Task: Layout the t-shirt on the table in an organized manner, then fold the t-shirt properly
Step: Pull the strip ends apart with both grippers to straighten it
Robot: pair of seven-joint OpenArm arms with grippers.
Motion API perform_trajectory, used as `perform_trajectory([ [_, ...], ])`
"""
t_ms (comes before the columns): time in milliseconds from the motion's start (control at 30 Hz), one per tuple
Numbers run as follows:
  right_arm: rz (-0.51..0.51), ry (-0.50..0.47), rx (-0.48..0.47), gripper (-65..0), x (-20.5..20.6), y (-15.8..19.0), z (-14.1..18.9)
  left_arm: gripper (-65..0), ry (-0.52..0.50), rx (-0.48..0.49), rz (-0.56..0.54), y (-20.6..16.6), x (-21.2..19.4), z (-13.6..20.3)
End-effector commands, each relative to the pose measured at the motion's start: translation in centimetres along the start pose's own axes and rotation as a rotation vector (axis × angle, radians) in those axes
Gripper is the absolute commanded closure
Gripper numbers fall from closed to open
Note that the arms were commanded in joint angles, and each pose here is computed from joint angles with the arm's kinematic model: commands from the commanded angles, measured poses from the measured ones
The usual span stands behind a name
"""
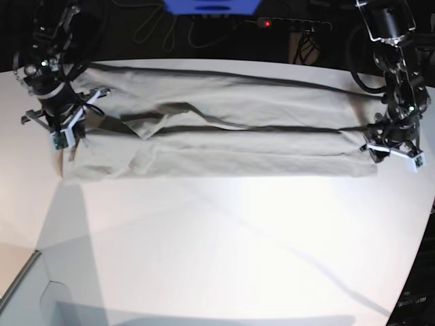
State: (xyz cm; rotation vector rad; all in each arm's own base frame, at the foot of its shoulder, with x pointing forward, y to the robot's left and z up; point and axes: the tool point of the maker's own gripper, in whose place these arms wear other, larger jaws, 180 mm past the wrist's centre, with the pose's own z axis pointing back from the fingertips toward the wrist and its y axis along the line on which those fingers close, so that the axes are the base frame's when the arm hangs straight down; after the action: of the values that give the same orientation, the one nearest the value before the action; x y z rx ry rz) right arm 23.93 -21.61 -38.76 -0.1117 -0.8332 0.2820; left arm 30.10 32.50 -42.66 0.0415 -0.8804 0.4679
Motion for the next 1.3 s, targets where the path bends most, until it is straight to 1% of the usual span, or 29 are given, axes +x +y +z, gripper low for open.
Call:
perform_trajectory([
  [0,0.005,-0.043,0.015,0.0,1.0,0.5,0.6,-29.5,-0.059,-0.005,-0.007,-0.1,2.1,0.1],
  [67,0.008,-0.044,0.019,0.0,0.9,1.2,1.3,-29.5,-0.059,-0.005,-0.007,-0.1,2.1,0.1],
  [233,0.027,-0.036,0.014,0.0,0.5,1.4,2.6,-29.6,-0.059,-0.006,-0.006,-0.1,2.1,0.1],
  [500,0.023,0.025,0.034,0.0,-2.0,2.2,3.3,-29.7,-0.059,-0.006,-0.006,-0.1,2.1,0.1],
  [700,-0.03,0.093,0.081,0.0,-5.0,3.3,1.9,-29.7,-0.057,-0.006,-0.006,-0.1,2.1,0.1],
  [833,-0.069,0.117,0.1,0.0,-6.0,3.5,0.2,-29.8,-0.057,-0.005,-0.008,0.0,2.2,0.1],
  [1033,-0.066,0.147,0.114,0.0,-6.8,3.2,-0.7,-29.9,-0.065,-0.008,-0.013,-0.1,2.5,0.2],
  [1100,-0.062,0.145,0.112,-3.1,-6.8,3.1,-0.6,-29.9,-0.066,-0.009,-0.012,-0.1,2.6,0.2],
  [1167,-0.059,0.144,0.109,-9.2,-6.9,3.0,-0.5,-30.3,-0.066,-0.009,-0.012,-0.1,2.6,0.2],
  [1200,-0.052,0.139,0.099,-12.3,-6.6,2.5,-0.4,-31.7,-0.065,-0.009,-0.012,-0.1,2.5,0.2],
  [1267,-0.033,0.127,0.085,-18.7,-6.1,1.8,-0.2,-36.7,-0.07,-0.011,-0.014,-0.2,2.7,0.3],
])
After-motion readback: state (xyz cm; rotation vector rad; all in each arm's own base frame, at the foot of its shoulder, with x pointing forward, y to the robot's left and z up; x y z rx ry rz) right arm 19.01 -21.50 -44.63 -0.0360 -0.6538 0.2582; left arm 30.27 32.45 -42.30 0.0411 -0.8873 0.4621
